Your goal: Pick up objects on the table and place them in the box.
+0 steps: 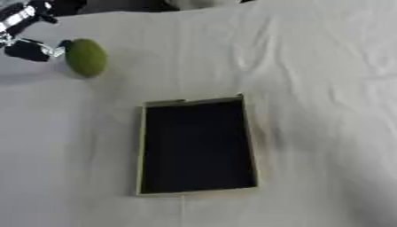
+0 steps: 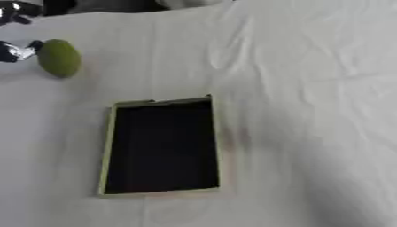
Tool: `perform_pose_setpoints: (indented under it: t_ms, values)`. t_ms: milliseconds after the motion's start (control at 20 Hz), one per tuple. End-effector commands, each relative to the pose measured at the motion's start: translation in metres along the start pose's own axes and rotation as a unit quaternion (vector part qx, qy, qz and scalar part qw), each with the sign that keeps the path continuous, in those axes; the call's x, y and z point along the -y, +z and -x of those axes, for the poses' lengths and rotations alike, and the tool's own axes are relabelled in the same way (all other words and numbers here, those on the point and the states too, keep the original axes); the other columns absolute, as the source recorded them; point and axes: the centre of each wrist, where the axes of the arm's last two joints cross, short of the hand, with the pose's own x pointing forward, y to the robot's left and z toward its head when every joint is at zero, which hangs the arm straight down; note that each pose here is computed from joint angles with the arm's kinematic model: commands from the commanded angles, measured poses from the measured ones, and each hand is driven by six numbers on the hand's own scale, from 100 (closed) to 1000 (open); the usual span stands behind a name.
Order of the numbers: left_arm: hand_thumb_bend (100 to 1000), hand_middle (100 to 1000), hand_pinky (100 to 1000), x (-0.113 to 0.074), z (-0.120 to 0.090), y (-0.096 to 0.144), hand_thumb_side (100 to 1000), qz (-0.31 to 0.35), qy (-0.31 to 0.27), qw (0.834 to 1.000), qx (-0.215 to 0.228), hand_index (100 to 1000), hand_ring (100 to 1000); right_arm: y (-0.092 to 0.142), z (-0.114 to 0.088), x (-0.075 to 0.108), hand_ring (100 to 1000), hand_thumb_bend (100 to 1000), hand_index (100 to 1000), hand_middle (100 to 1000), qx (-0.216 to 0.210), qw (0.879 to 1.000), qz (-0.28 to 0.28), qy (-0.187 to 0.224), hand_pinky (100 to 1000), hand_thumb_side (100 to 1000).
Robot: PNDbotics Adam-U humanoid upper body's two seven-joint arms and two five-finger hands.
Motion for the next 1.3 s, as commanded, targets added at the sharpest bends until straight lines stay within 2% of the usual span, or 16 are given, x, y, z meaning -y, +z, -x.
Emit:
perform_pose_setpoints:
  t_ms: [50, 350, 450, 550, 1000, 1050, 1300]
  values:
    - [301, 862, 920, -0.0187, -0.0075, -0.0014, 100, 0.138, -0.110, 0.978, 0.110, 956, 941, -0.0084, -0.0071, 0.0005, 901, 100, 822, 589, 0.017, 1.000, -0.011, 0.001, 766, 496]
    - [329, 866, 932, -0.0149, -0.0091, -0.0051, 100, 0.173, -0.125, 0.972, 0.101, 953, 950, -0.0100, -0.0071, -0.0006, 901, 100, 822, 589, 0.019, 1.000, -0.013, -0.002, 766, 496]
    - [342, 870, 937, -0.0141, -0.0079, -0.0044, 124, 0.185, -0.129, 0.970, 0.094, 958, 954, -0.0106, -0.0072, -0.0008, 901, 100, 822, 590, 0.020, 1.000, -0.013, -0.003, 766, 496]
    - [354, 874, 944, -0.0133, -0.0066, -0.0035, 193, 0.194, -0.133, 0.968, 0.087, 962, 961, -0.0109, -0.0073, -0.0009, 901, 100, 822, 589, 0.021, 1.000, -0.014, -0.003, 766, 495]
    - [387, 879, 960, -0.0105, -0.0018, -0.0001, 273, 0.229, -0.151, 0.960, 0.058, 975, 971, -0.0116, -0.0073, -0.0015, 901, 100, 822, 589, 0.021, 1.000, -0.017, -0.006, 766, 495]
    - [415, 880, 965, -0.0099, -0.0012, 0.0003, 309, 0.235, -0.155, 0.958, 0.052, 977, 972, -0.0117, -0.0073, -0.0015, 901, 100, 822, 589, 0.021, 1.000, -0.017, -0.006, 766, 495]
    - [493, 870, 958, -0.0095, 0.0001, 0.0015, 377, 0.270, -0.184, 0.945, 0.010, 980, 967, -0.0117, -0.0073, -0.0016, 900, 100, 821, 588, 0.020, 1.000, -0.018, -0.007, 765, 496]
